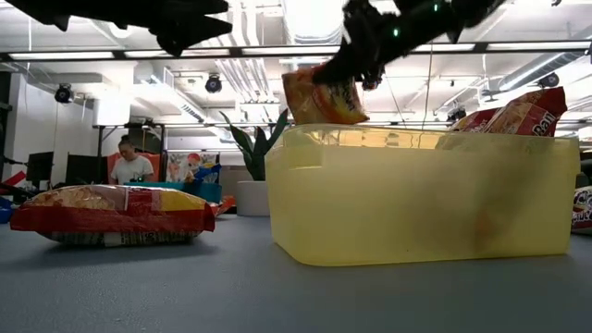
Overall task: Sort Maruchan noodles
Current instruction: Put the orange bag into the black bin
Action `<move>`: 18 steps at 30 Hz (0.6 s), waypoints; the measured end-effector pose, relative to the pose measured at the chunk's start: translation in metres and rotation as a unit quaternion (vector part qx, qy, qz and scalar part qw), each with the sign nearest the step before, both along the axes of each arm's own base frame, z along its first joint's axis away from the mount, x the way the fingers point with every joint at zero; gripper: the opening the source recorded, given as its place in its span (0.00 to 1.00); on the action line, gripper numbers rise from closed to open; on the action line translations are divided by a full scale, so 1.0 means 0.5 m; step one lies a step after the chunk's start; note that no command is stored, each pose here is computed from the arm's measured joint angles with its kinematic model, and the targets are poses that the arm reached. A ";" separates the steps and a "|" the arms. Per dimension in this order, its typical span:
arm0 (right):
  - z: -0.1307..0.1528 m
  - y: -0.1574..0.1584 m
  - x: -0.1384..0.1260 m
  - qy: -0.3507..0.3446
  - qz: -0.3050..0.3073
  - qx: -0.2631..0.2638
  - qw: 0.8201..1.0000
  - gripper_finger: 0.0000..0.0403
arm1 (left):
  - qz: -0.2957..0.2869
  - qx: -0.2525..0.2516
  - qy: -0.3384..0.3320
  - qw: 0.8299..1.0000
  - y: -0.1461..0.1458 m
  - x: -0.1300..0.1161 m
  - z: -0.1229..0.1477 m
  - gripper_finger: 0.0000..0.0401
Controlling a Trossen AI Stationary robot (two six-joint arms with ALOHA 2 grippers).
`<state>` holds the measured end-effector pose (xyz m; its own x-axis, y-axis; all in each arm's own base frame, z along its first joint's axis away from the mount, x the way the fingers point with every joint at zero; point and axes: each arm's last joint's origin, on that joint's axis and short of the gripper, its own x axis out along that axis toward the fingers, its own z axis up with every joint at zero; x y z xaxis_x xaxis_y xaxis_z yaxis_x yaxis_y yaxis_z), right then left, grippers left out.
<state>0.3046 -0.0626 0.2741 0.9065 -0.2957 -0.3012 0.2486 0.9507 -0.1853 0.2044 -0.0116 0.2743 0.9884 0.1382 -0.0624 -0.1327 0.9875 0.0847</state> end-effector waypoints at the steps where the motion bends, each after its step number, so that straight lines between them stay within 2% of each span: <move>1: -0.005 -0.013 -0.004 -0.010 -0.004 -0.005 1.000 0.25 | 0.000 0.000 0.003 1.000 0.000 -0.001 -0.001 0.62; 6: -0.049 -0.073 -0.038 -0.055 -0.044 -0.027 0.997 0.26 | 0.000 0.000 0.014 1.000 0.000 0.004 -0.008 0.61; 10: -0.091 -0.110 -0.068 -0.096 -0.082 -0.016 0.992 0.26 | 0.000 0.001 0.022 1.000 -0.001 0.010 -0.014 0.60; 14: -0.128 -0.120 -0.087 -0.119 -0.079 0.002 0.990 0.25 | 0.000 0.002 0.028 1.000 -0.001 0.016 -0.020 0.60; 18: -0.149 -0.119 -0.094 -0.127 -0.079 -0.005 0.989 0.26 | 0.000 0.002 0.031 1.000 -0.001 0.018 -0.023 0.60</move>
<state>0.2577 -0.1223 0.1995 0.8947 -0.4419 -0.0654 0.4340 0.8946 -0.1067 0.2135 -0.0123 0.2629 0.9826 0.1391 -0.1233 -0.1276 0.9871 0.0966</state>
